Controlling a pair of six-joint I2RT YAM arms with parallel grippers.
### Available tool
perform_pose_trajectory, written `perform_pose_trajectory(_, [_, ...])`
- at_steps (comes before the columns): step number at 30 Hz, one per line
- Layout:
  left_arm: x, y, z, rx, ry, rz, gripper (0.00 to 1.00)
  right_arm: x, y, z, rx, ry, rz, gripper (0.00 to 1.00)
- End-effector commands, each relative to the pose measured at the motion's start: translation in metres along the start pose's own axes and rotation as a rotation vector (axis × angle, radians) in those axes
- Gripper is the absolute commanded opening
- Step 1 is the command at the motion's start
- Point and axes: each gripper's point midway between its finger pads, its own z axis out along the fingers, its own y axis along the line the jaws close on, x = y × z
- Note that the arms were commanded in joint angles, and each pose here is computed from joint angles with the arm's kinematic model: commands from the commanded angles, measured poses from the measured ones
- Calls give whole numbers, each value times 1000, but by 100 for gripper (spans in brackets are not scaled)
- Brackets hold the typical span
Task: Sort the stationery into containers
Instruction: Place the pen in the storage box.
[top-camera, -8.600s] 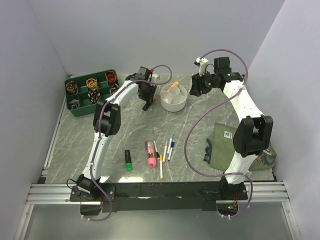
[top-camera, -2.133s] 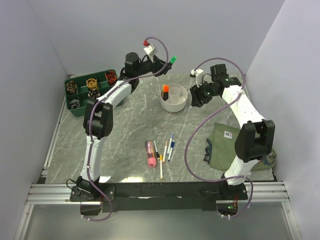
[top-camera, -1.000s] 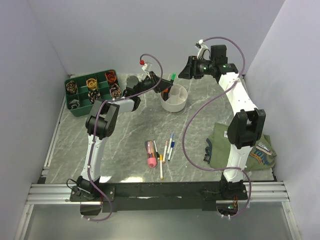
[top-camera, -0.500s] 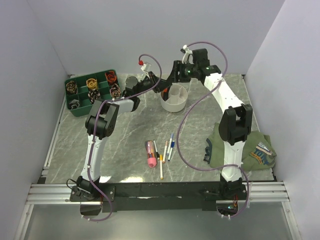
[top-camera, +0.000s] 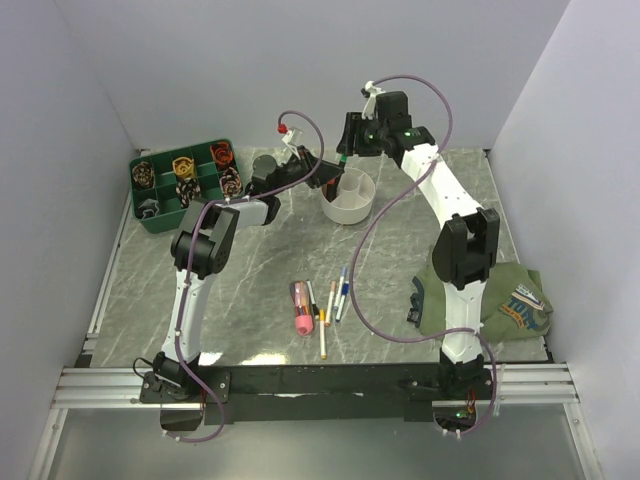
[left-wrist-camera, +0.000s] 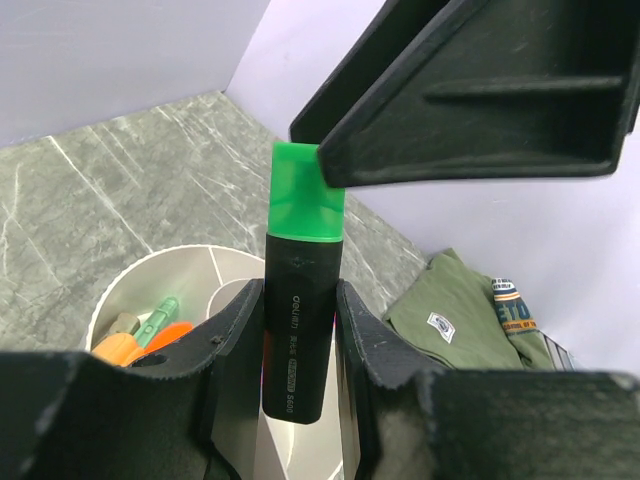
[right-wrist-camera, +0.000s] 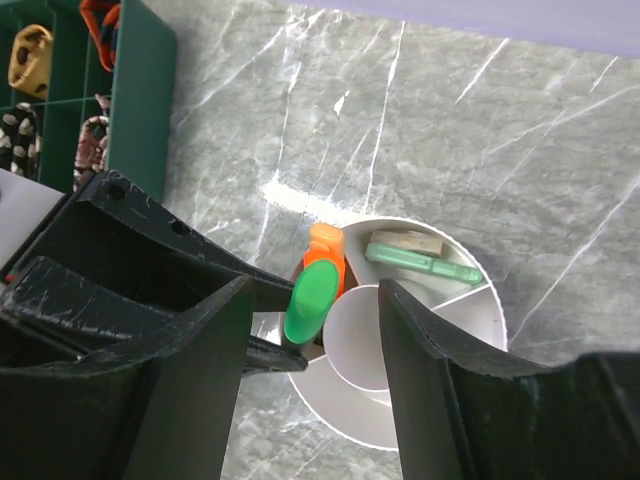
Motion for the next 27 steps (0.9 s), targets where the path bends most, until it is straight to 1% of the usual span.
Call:
perform_pose_trajectory(1, [-38, -36, 7, 57, -66, 76, 3, -12, 11, 8, 11, -44, -32, 59])
perform_pose_trajectory(3, [-38, -38, 8, 57, -66, 76, 3, -9, 14, 12, 13, -36, -32, 54])
perform_pose_trajectory(5, [-38, -39, 8, 56, -65, 82, 3, -7, 14, 14, 22, -30, -33, 53])
perform_pose_trajectory(8, [-39, -39, 8, 56, -66, 91, 3, -1, 17, 13, 23, -14, -35, 39])
perform_pose_trajectory(9, [-39, -39, 8, 52, -64, 91, 3, 0, 17, 12, 24, -12, -39, 27])
perform_pose_trajectory(11, [-39, -39, 8, 49, -61, 96, 3, 2, 18, 11, 23, -7, -43, 15])
perform_pose_trajectory(12, [-37, -37, 7, 41, -52, 91, 4, 2, 17, 10, 27, -6, -48, 3])
perform_pose_trajectory(13, [-37, -37, 7, 37, -48, 98, 4, 0, 17, 9, 30, -13, -52, 0])
perform_pose_trajectory(14, [-36, -36, 6, 30, -37, 95, 6, -2, 17, 8, 29, -22, -54, 0])
perform_pose_trajectory(16, [-34, -35, 3, 11, -8, 106, 17, -6, 19, 6, 19, -35, -68, 0])
perform_pose_trajectory(17, [-33, -34, 1, 9, 6, 110, 28, -10, 23, 6, 7, -49, -76, 0])
perform_pose_trajectory(19, [-35, -34, -8, -16, 41, 116, 38, -11, 25, 7, -10, -54, -86, 0])
perform_pose_trajectory(20, [-36, -36, -12, -14, 53, 121, 47, -14, 32, 6, -47, -64, -94, 0])
perform_pose_trajectory(21, [-35, -32, -24, -34, 67, 113, 51, -15, 33, 7, -64, -68, -99, 0])
perform_pose_trajectory(22, [-49, -42, -31, -29, 58, 142, 56, -17, 37, 8, -80, -75, -101, 0])
perform_pose_trajectory(23, [-43, -40, -42, -51, 82, 123, 72, -21, 44, 8, -115, -84, -106, 0])
perform_pose_trajectory(24, [-49, -38, -53, -63, 90, 128, 84, -24, 46, 7, -130, -91, -108, 0])
perform_pose_trajectory(25, [-59, -49, -62, -64, 106, 167, 99, -27, 51, 7, -149, -98, -110, 0])
perform_pose_trajectory(26, [-54, -49, -72, -83, 129, 167, 99, -31, 53, 7, -160, -113, -110, 0])
perform_pose_trajectory(27, [-70, -55, -82, -105, 114, 220, 99, -37, 59, 0, -175, -137, -118, 0])
